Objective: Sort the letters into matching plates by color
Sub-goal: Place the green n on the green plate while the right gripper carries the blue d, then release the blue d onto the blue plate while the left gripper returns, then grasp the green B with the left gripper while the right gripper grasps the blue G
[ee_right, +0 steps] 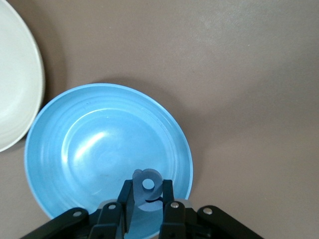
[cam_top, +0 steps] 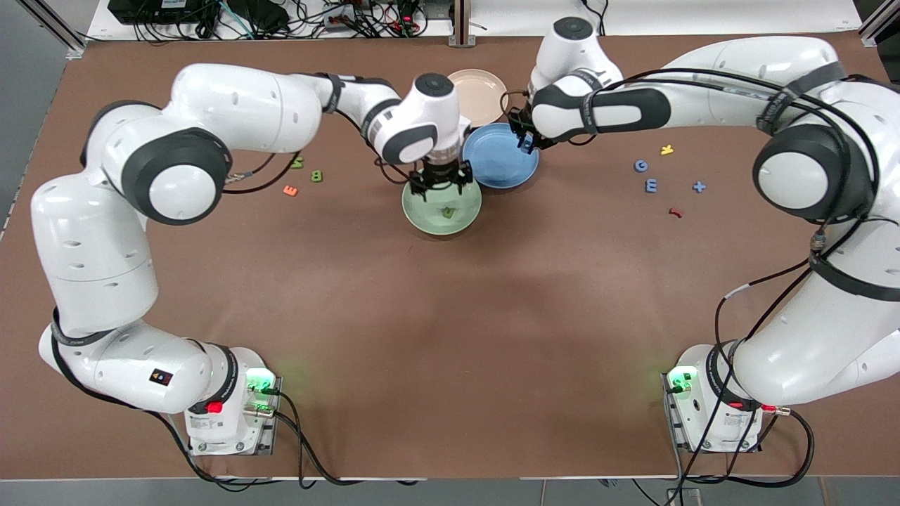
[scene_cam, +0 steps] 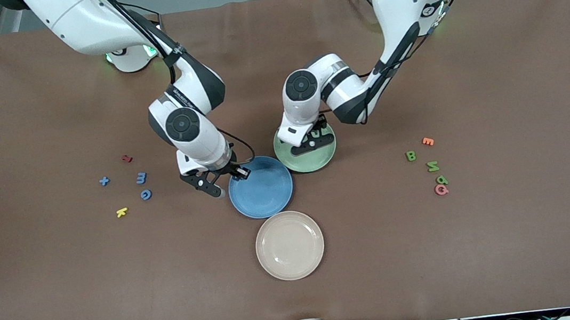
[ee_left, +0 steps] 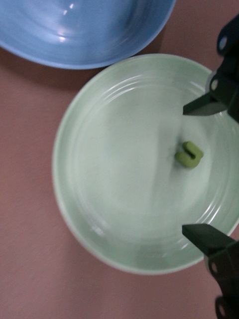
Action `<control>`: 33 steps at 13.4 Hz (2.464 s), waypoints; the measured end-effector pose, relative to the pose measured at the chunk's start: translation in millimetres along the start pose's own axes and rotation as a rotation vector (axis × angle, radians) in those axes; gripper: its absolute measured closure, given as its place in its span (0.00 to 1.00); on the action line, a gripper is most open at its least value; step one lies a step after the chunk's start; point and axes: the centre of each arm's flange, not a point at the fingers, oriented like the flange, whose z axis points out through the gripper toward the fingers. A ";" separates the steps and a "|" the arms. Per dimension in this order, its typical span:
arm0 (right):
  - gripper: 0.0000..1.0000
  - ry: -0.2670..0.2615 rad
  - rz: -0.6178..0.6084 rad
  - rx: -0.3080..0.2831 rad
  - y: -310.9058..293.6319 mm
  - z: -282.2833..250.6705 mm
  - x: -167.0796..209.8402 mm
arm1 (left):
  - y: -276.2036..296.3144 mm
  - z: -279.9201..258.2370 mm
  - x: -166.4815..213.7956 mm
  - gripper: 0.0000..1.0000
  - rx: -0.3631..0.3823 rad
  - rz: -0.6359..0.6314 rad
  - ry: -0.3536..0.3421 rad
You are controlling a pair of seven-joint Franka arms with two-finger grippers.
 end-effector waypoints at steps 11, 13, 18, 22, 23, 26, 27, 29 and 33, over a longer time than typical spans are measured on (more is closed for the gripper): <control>0.73 0.007 0.026 -0.051 -10.1 58.0 -6.9 | -156.9 -16.5 96.3 0.00 0.060 0.139 -0.046; 0.73 0.003 0.027 -0.055 -10.1 61.9 -6.9 | -183.4 -10.2 107.0 0.00 0.082 0.155 -0.050; 0.37 0.004 0.043 -0.047 -14.4 62.1 -5.3 | -251.2 2.1 141.3 0.04 0.097 0.109 -0.030; 0.00 0.020 0.052 -0.024 -24.6 47.5 2.7 | -267.5 8.7 150.2 0.19 0.071 0.080 -0.027; 0.00 0.024 0.052 -0.036 -25.6 43.0 7.5 | -266.4 12.3 149.8 0.23 0.062 0.080 -0.027; 0.00 0.016 -0.024 -0.126 -11.6 27.5 42.3 | -264.6 23.0 147.2 0.28 0.042 0.080 -0.032; 0.00 0.012 -0.059 -0.144 -0.3 18.5 61.6 | -264.6 25.4 147.4 0.30 0.039 0.083 -0.030; 0.00 0.015 -0.106 -0.150 22.8 0.1 93.4 | -270.4 29.9 151.4 0.30 0.050 0.094 -0.008; 0.00 0.014 -0.224 -0.174 69.3 -23.6 125.4 | -280.9 39.8 159.0 0.33 0.032 0.088 0.005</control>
